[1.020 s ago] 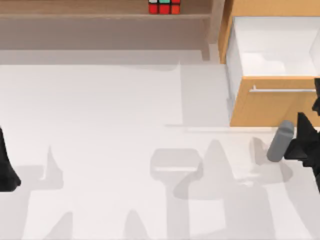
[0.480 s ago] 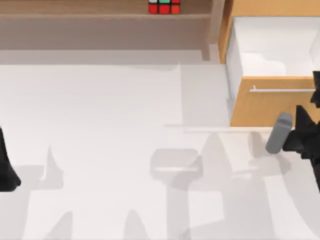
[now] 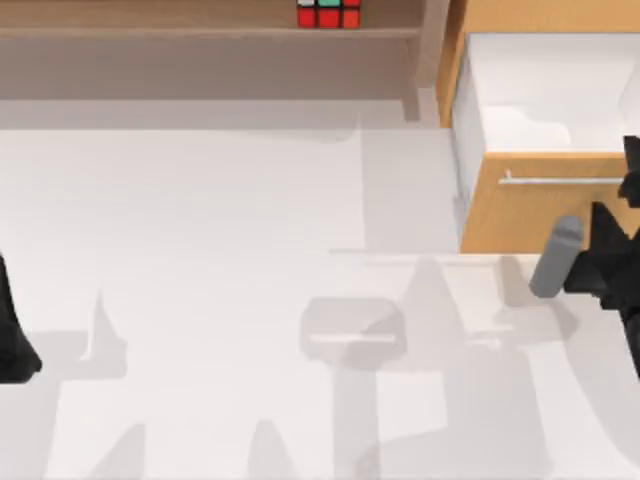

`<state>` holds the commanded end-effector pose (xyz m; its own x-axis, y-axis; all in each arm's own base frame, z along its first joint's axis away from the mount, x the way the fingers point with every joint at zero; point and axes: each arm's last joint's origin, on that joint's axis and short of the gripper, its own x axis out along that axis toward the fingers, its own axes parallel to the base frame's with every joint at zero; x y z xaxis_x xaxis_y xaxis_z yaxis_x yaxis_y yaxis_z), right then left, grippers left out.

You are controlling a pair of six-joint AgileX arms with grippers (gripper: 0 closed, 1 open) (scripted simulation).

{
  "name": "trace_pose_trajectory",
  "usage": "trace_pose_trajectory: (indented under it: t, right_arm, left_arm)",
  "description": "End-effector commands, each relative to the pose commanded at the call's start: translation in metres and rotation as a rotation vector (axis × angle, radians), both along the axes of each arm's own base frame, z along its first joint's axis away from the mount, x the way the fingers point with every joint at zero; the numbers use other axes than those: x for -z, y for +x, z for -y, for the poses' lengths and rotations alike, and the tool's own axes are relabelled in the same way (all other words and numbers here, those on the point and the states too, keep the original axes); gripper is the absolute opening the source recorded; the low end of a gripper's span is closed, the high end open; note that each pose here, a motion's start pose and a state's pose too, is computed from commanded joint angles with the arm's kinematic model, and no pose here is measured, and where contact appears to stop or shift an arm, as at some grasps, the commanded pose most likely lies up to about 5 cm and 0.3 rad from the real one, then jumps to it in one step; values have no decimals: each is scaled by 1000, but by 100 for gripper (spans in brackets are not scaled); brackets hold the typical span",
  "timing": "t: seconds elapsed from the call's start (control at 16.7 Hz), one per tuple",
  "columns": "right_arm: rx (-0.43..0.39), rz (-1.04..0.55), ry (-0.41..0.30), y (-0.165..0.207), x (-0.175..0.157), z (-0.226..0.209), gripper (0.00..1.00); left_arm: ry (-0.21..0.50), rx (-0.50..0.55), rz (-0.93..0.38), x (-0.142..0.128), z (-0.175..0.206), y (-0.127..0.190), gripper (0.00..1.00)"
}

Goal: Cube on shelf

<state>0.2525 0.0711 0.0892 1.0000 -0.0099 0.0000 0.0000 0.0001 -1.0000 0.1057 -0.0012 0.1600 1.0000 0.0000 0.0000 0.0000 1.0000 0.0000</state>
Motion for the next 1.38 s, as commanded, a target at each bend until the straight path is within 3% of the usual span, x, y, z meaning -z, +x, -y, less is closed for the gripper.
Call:
trace_pose_trajectory:
  t: [0.66,1.38]
  right_arm:
    - [0,0,0,0,0,0,2]
    - [3,3,4,8,0,0,0]
  left_arm:
    - [0,0,0,0,0,0,100]
    - [0,0,0,0,0,0,100]
